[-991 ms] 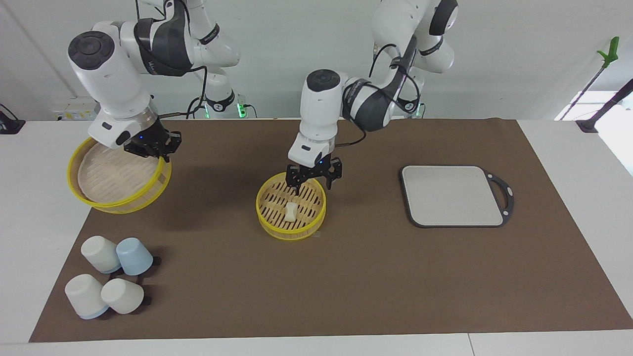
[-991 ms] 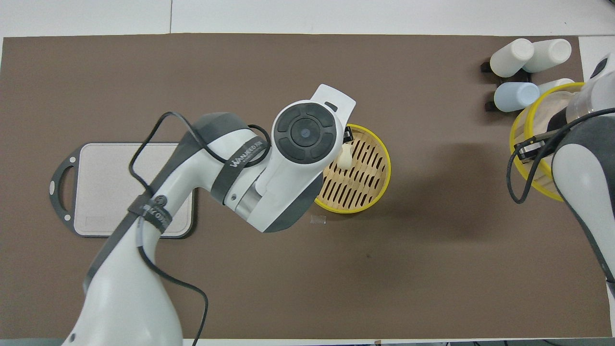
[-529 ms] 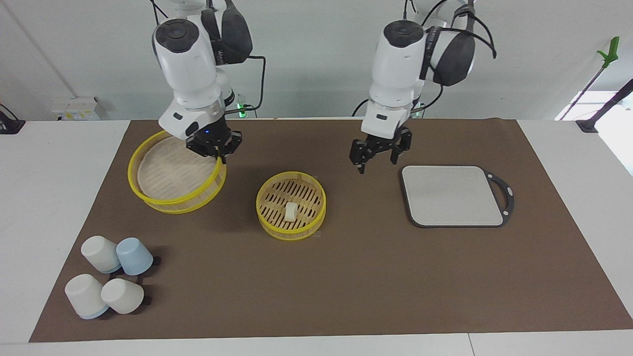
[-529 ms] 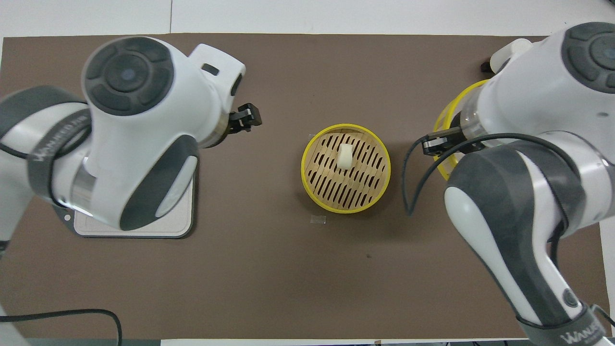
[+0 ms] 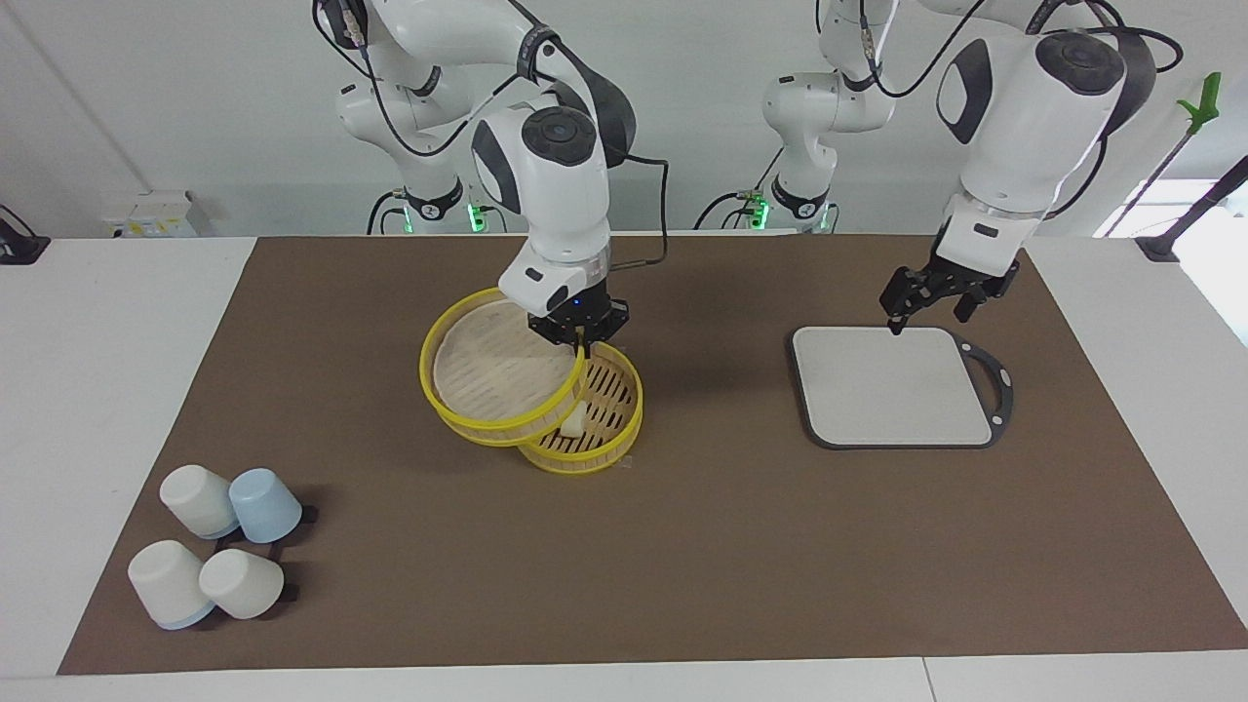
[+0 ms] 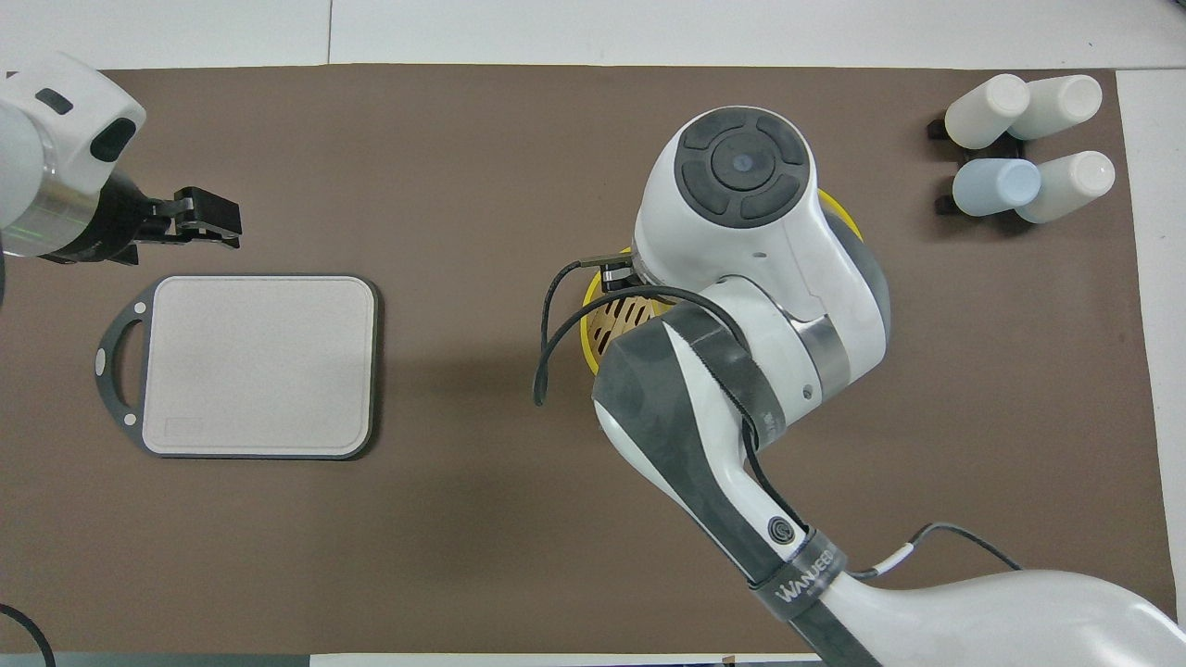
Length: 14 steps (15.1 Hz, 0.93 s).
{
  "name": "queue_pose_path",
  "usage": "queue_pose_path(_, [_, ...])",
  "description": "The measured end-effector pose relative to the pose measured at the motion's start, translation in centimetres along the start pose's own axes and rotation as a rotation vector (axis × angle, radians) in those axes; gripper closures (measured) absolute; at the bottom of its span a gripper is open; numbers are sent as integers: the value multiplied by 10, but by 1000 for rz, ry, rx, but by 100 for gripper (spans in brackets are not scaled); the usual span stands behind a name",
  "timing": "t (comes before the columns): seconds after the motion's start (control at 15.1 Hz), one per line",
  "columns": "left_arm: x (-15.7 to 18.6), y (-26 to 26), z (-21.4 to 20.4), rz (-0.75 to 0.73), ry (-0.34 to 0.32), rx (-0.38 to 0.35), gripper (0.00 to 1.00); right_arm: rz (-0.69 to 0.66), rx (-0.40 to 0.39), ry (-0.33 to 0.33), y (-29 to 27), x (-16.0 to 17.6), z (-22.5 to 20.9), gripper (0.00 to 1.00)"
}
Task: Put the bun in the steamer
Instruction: 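Withdraw the left gripper while the right gripper brings the lid over the steamer, then lower the lid onto the steamer with the right gripper and settle it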
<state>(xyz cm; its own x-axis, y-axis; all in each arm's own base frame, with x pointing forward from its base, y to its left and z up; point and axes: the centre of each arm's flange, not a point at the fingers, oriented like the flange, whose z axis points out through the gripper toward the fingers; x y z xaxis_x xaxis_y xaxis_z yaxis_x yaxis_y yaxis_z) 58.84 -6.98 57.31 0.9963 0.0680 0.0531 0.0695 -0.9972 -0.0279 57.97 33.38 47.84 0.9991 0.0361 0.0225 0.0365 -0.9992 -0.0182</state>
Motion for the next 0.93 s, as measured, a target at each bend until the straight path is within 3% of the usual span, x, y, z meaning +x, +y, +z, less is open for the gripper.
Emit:
queue_pose_path(0.4, [-5, -37, 2, 74, -13, -6, 0, 43, -3, 39, -62, -7, 60, 91])
queue_pose_path(0.93, [-20, -39, 5, 82, -32, -35, 0, 50, 1, 46, -62, -6, 75, 91])
